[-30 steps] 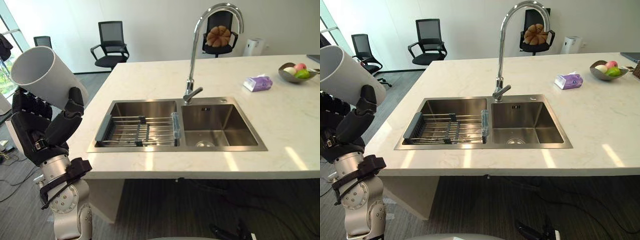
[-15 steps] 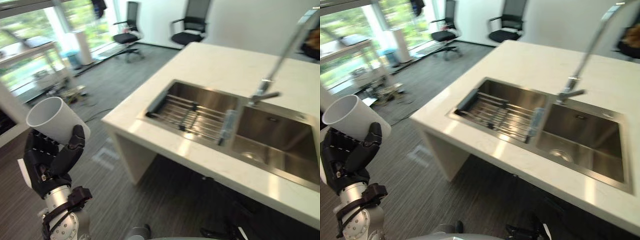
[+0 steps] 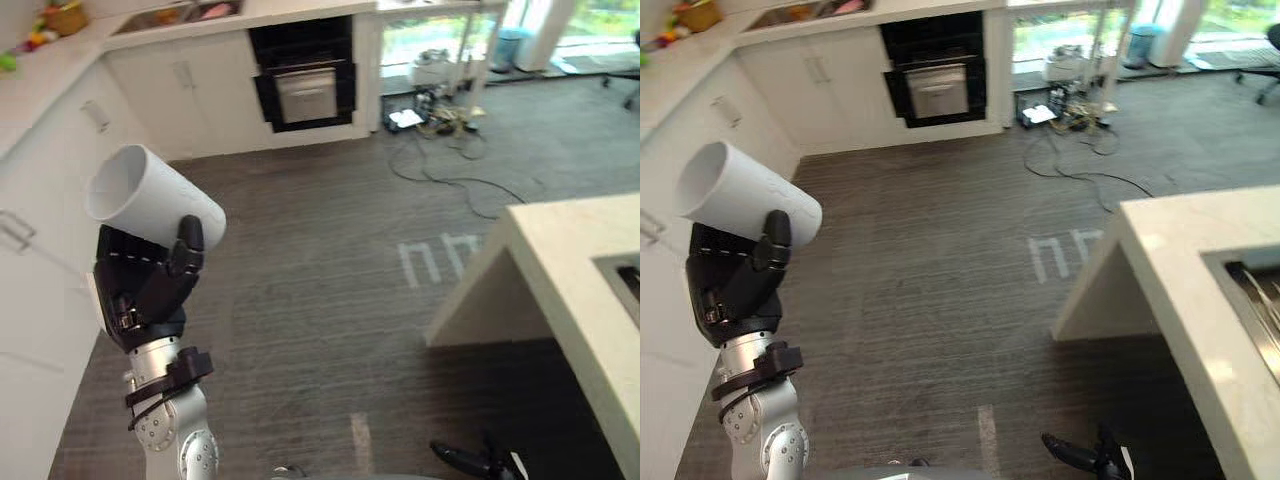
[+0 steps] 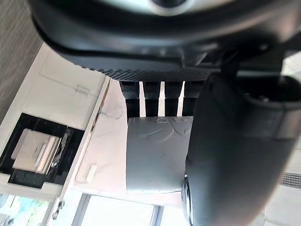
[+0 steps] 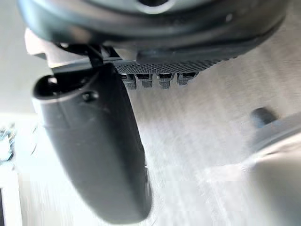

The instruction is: Walk over to the sink, pick up the cup, carry it to the dishwasher, place the cup inside the dishwasher, then close the dishwasher door

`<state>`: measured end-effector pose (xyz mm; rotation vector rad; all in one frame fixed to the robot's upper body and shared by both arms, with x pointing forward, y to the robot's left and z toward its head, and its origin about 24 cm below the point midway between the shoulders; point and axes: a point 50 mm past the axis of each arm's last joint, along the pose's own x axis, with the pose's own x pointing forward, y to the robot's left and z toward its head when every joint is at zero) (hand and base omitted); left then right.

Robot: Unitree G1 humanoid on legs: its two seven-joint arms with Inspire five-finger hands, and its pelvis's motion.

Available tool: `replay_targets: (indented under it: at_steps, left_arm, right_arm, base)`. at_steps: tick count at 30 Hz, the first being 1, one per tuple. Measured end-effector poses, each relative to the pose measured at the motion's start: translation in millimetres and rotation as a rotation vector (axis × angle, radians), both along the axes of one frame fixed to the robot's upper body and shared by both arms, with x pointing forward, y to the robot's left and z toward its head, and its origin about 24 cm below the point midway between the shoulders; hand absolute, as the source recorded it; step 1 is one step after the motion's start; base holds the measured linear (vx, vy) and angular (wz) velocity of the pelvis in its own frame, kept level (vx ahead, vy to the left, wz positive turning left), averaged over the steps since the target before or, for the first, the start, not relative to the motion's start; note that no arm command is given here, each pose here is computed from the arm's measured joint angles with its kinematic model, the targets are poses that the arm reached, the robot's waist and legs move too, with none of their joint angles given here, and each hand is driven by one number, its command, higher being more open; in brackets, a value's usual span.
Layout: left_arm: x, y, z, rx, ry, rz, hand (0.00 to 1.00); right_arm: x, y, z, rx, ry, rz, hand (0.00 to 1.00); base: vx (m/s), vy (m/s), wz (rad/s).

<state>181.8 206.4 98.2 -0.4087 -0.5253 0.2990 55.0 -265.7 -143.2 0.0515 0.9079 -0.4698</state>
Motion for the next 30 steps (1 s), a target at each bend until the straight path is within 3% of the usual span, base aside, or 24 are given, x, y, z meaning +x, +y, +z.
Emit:
replay_targets:
  at_steps: [2, 4, 9, 11, 16, 17, 23, 30]
  left_arm:
    - [11, -14, 3, 0.003, -0.019, -0.081, 0.00]
    - [31, -29, 2, 0.025, -0.028, -0.173, 0.00]
    - [39, -26, -18, 0.044, 0.098, -0.195, 0.00]
    - [36, -31, -27, 0.025, 0.147, -0.221, 0.00]
    - [43, -55, -16, 0.060, 0.084, -0.372, 0.00]
    - [34, -42, -5, 0.095, 0.052, -0.323, 0.00]
    - [34, -40, -5, 0.082, 0.049, -0.309, 0.00]
    - [36, -42, -12, -0.077, 0.057, -0.259, 0.00]
  right_arm:
    - [-4, 4, -2, 0.053, -0.026, -0.094, 1.00]
    - [-1, 26, -7, 0.151, -0.065, -0.143, 1.00]
    - [-2, 49, -8, 0.229, -0.141, -0.133, 1.00]
    - [-6, 43, -7, 0.227, -0.152, -0.125, 1.00]
    - [-13, 41, -7, 0.221, -0.144, -0.129, 1.00]
    - [-23, 63, -10, 0.292, -0.130, -0.122, 1.00]
    - [-26, 64, -10, 0.306, -0.125, -0.116, 1.00]
    - [-49, 73, -16, 0.462, -0.012, -0.112, 1.00]
  base:
    - [0.15, 0.198, 1.64]
    - [0.16, -0.022, 1.58]
    - [0.15, -0.115, 0.36]
    - [0.15, -0.195, -0.20]
    - [0.12, -0.093, 0.03]
    - [0.03, 0.001, 0.11]
    - [0.00, -0.001, -0.12]
    - [0.06, -0.003, 0.04]
